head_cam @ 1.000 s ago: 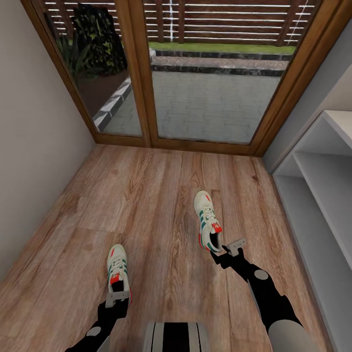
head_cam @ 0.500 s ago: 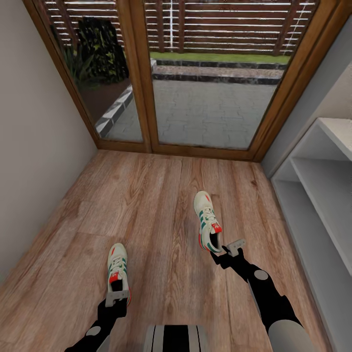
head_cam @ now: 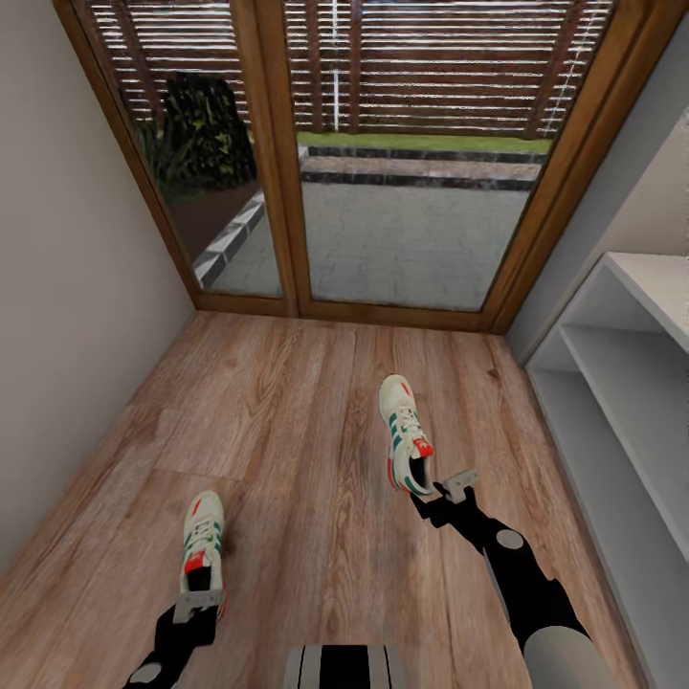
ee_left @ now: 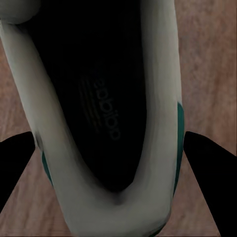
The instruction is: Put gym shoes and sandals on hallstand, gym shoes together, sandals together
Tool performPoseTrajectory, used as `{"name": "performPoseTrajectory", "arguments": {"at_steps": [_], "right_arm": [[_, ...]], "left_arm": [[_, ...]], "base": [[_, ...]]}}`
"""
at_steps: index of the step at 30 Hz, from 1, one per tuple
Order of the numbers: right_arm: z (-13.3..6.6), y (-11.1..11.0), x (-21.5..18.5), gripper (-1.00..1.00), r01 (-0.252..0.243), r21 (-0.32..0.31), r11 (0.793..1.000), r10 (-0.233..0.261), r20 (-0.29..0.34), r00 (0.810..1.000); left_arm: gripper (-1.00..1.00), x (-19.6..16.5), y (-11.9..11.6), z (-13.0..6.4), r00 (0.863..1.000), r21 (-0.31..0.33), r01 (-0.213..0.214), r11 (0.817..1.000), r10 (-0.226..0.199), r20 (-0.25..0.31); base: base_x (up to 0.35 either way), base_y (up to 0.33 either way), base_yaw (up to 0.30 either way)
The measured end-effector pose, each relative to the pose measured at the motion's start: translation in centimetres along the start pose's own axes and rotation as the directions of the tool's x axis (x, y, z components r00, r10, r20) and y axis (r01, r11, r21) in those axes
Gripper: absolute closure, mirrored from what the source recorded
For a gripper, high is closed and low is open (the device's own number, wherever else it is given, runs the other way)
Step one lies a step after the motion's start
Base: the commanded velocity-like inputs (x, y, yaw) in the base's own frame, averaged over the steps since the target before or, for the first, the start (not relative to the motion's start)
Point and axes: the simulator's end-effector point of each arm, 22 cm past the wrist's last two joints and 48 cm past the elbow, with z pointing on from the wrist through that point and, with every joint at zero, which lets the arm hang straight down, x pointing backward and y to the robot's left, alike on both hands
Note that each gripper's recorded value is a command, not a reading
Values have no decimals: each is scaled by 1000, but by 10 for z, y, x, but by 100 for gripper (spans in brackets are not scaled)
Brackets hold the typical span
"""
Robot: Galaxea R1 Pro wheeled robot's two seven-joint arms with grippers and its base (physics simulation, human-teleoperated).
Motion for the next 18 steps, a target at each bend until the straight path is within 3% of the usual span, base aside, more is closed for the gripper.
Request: {"name": "performPoseTrajectory", "arguments": {"at_steps": [4, 6, 10, 18], "right_arm": [[-4, -3, -8, 100, 6, 7, 1000, -6, 12, 1000], [-10, -19, -8, 100, 22, 28, 999, -23, 8, 1000], [-20, -24, -6, 100, 28, 50, 998, -28, 9, 1000], [-52, -48, 34, 100, 15, 228, 973, -1, -58, 998]], "left_arm": [[100, 15, 11, -11, 1000, -13, -3, 1000, 3, -13], [100, 28, 17, -18, 1000, -23, 2, 1000, -2, -28], [100, 25, 18, -23, 1000, -23, 2, 1000, -2, -16], [100, 4, 17, -36, 1000, -19, 0, 1000, 0, 27]], "base": [[0, 0, 0], [0, 0, -13], [0, 0, -51], [0, 0, -72]]}}
